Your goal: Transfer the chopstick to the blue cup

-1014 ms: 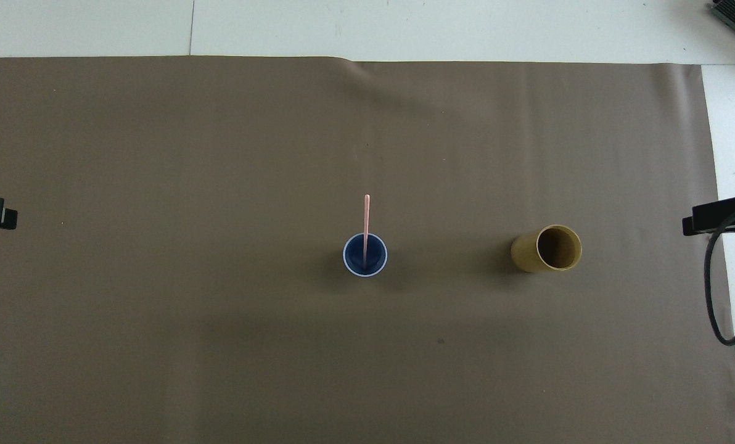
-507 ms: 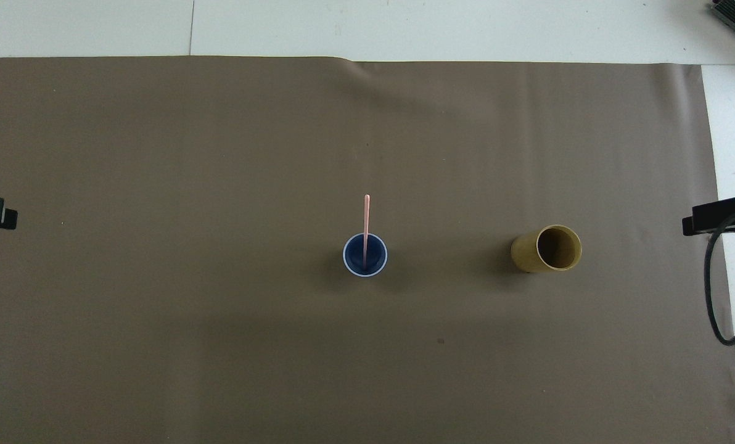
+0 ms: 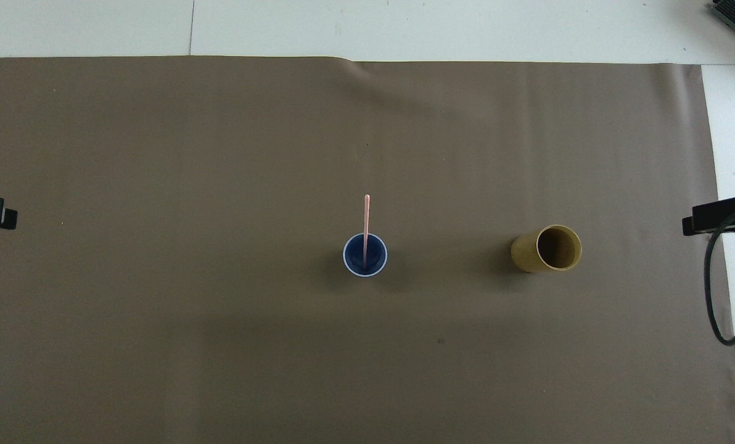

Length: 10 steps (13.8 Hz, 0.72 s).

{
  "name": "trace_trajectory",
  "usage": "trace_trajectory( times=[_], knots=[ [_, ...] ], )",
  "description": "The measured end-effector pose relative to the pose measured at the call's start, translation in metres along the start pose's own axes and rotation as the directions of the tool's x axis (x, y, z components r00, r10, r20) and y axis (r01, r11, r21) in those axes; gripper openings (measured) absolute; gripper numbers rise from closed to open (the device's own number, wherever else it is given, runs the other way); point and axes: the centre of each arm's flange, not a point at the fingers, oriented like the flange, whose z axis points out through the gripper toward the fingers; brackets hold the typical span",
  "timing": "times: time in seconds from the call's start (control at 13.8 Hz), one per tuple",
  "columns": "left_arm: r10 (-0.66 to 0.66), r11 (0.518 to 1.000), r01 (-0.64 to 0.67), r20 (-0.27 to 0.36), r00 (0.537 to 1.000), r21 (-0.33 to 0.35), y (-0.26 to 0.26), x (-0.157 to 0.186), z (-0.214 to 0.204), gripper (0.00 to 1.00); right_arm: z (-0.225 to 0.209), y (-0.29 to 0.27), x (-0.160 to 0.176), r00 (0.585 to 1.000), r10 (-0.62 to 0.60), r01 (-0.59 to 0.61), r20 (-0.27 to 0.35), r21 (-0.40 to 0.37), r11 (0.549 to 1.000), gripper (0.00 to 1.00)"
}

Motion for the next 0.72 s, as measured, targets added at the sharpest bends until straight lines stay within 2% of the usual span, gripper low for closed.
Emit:
trace_trajectory(
  times=[0.72],
  knots=[
    [0.0, 1.0, 0.0, 0.0, 1.0, 0.0, 0.0, 0.0, 0.0, 1.0, 0.0, -0.0074, -0.0002, 1.0, -0.014, 0.014, 0.0, -0.005, 1.0, 1.0]
  ],
)
